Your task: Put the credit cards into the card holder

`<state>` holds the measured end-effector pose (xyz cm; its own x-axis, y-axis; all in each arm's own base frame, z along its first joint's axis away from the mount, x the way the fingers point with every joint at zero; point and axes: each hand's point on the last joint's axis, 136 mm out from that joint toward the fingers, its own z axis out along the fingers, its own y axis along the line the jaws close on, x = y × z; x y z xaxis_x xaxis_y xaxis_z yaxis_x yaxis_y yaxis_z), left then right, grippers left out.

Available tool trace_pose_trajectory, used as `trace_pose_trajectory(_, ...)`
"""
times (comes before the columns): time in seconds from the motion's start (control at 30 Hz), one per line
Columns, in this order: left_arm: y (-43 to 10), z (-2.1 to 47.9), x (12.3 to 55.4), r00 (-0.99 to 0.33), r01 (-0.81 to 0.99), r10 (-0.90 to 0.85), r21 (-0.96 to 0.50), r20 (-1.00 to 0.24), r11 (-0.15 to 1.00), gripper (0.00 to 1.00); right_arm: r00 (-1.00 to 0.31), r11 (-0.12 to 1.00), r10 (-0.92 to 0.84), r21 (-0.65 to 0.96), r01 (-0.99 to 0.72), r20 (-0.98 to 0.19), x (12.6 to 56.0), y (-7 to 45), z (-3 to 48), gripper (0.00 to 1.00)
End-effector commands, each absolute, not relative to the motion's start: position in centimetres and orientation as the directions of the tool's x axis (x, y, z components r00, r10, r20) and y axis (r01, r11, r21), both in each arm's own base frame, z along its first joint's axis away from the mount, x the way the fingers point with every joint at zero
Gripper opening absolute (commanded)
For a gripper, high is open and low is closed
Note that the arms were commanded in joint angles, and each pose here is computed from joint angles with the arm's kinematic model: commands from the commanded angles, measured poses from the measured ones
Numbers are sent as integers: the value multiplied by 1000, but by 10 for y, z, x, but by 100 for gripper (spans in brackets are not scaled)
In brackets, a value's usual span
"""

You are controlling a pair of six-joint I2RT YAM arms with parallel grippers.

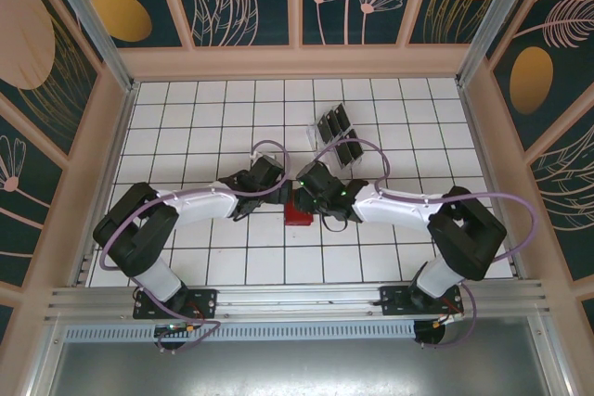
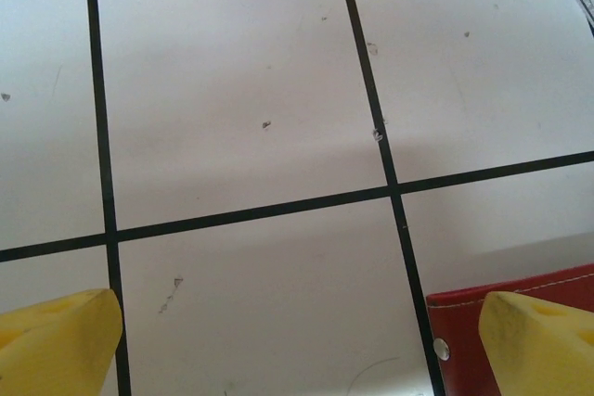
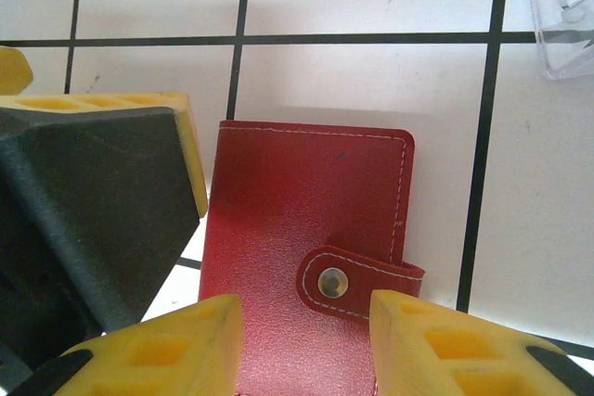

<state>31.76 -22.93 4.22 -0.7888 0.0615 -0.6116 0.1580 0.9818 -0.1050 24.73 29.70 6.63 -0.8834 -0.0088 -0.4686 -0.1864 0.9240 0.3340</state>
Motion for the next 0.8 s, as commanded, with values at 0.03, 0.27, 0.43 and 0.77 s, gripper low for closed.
trace_pose_trajectory(0.03,-228,34,322,-795,166,90,-74,-600,983,99,-880,929,-24,314,-194,-475,252,303,66,41)
trace_pose_trajectory(0.27,-226,19,316,-813,169,92,-81,-575,982,98,-884,935,-52,288,-207,-465,254,307,58,43)
trace_pose_trajectory(0.43,-225,15,312,-818,168,90,-87,-568,982,99,-885,946,-64,253,-201,-462,256,303,52,42)
trace_pose_trajectory(0.77,-224,10,307,-827,168,85,-101,-556,981,99,-883,957,-85,210,-202,-461,257,298,48,30)
